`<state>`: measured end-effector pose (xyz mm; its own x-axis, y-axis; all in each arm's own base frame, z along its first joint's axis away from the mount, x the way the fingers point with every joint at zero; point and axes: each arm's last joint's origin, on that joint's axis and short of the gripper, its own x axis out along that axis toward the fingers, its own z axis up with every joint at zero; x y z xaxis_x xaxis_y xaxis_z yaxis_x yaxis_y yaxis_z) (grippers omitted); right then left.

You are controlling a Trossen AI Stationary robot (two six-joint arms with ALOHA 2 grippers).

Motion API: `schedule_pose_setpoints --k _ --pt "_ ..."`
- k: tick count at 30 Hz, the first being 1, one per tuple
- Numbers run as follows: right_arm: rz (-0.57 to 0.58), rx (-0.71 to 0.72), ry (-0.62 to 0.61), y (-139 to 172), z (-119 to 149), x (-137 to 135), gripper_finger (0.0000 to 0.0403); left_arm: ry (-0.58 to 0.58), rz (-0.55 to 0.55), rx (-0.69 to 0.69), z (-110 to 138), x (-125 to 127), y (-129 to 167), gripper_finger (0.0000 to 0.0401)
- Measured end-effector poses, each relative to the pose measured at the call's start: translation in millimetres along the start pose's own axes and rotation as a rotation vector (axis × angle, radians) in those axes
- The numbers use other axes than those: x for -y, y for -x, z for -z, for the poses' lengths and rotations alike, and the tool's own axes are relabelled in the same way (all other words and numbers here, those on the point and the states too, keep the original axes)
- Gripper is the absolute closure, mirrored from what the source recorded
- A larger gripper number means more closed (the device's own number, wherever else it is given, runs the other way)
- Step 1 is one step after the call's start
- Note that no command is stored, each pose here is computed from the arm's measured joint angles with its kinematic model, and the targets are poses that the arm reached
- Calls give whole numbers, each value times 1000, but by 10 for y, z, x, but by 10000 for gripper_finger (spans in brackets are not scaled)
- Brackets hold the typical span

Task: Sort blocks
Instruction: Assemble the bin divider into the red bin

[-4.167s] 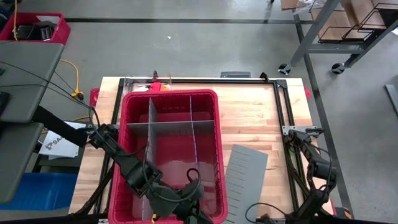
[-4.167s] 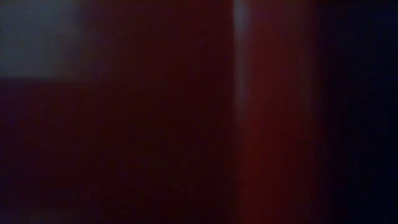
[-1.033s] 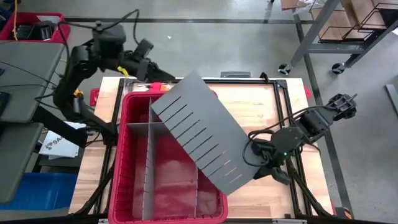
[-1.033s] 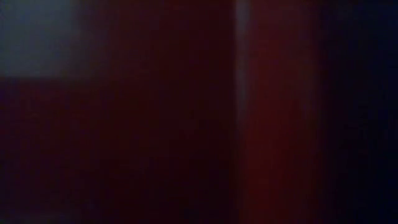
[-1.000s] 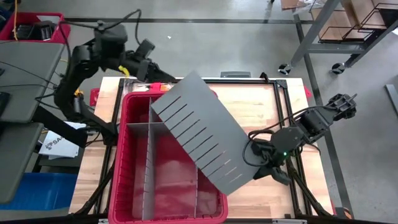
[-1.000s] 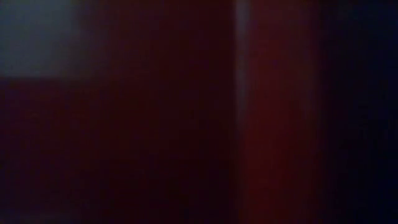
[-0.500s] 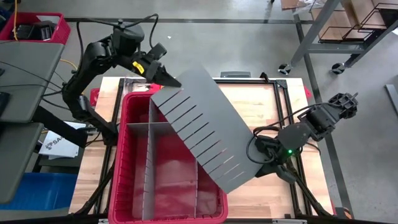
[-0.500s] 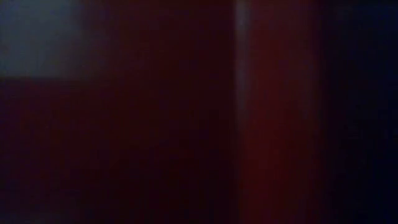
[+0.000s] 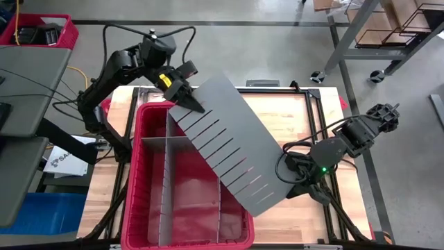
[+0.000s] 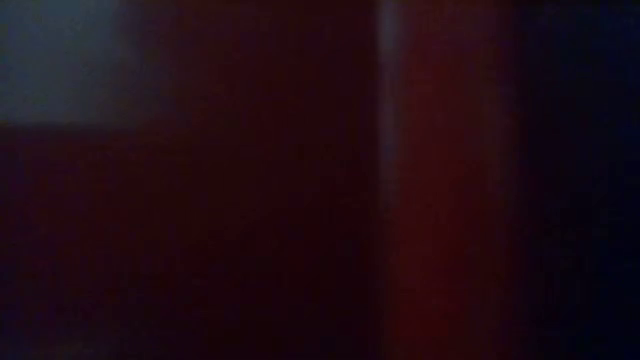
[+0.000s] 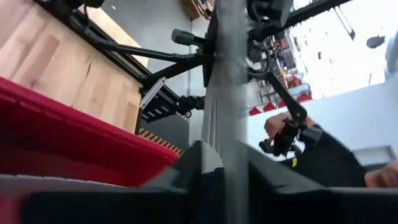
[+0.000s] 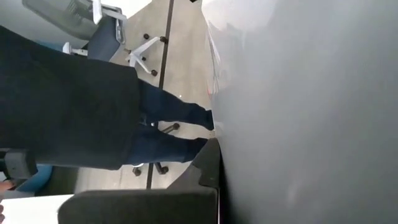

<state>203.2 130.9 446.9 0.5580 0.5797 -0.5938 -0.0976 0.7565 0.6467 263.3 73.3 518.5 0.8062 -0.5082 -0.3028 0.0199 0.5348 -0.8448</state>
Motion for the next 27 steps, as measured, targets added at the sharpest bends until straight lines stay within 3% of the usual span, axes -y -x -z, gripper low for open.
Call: schedule_pose_setpoints --k 1,3,7,11,17,22,27 --pt "-1 -6 -4 0 4 1 403 -21 4 -4 -2 -2 -3 361" --pt "1 -9 -12 0 6 4 403 -50 10 -1 2 13 8 387" --pt "-28 18 -68 3 -29 -16 382 -54 25 -14 22 29 23 396" --pt "-10 112 -92 29 -112 4 328 -61 29 -23 76 63 90 398" --pt "58 217 -68 233 -161 112 254 -38 -93 -21 250 26 330 399" --pt "164 292 -112 567 -81 259 244 -72 -123 54 382 139 571 400" --pt "300 502 -162 900 57 299 243 -148 -161 201 562 337 853 400"
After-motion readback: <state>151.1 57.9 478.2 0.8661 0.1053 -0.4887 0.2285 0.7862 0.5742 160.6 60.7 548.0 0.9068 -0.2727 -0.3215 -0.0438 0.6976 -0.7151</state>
